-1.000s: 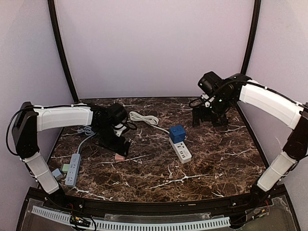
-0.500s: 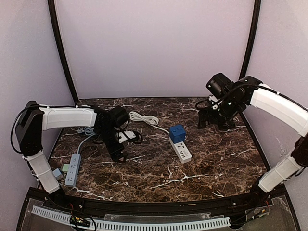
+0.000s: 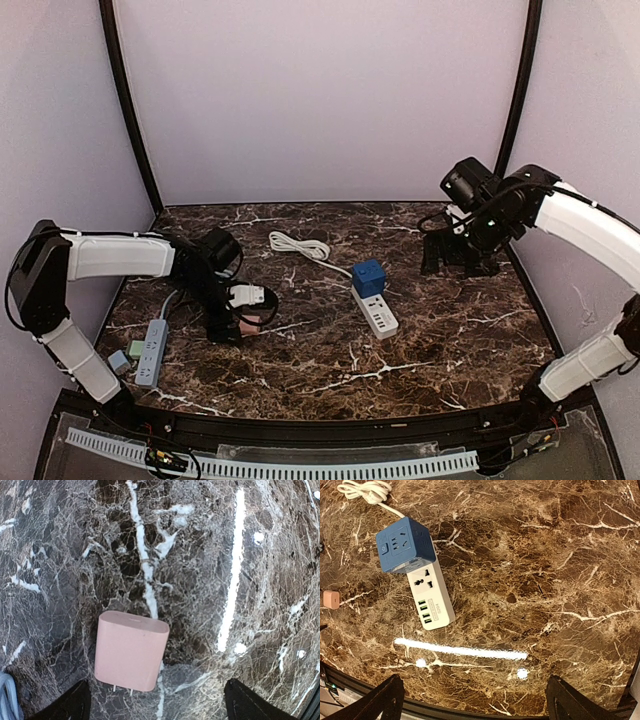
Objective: Insert the plug
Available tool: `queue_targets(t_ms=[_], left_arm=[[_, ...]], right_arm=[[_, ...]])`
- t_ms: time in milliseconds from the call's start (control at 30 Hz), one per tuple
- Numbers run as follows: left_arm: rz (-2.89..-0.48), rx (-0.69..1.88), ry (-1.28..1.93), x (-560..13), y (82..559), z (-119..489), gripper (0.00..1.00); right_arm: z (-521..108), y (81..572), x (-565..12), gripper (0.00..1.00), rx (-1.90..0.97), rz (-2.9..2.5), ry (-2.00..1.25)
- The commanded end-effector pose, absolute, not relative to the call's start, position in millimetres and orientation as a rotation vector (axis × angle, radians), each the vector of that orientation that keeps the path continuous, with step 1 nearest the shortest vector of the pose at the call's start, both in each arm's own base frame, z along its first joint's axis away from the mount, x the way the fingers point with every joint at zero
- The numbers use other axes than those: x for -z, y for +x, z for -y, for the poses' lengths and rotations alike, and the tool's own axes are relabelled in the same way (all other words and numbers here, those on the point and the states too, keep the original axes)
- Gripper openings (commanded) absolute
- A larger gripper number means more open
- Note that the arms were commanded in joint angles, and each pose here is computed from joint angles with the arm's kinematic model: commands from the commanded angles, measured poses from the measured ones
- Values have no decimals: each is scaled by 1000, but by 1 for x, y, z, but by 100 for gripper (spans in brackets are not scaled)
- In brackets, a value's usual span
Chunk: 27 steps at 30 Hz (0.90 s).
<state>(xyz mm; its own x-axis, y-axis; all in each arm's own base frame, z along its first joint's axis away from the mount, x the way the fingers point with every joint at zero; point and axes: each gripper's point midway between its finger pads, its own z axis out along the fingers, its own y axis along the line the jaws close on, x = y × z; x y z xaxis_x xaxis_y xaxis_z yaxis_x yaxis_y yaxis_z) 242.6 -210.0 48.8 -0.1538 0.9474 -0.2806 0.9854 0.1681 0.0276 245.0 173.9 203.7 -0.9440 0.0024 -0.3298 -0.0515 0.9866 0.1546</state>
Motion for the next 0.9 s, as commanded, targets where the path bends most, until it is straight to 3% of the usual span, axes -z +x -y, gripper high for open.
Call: queue_targets(t_ms=[0,867], left_arm=[[-2057,346,1909,-56,245,216,92],[-1963,380,2014,-33,261,210,78]], right_arm=[[-165,238,-203,98,-221,-2805,7],[-166,234,-202,97,-224,-2835,34]])
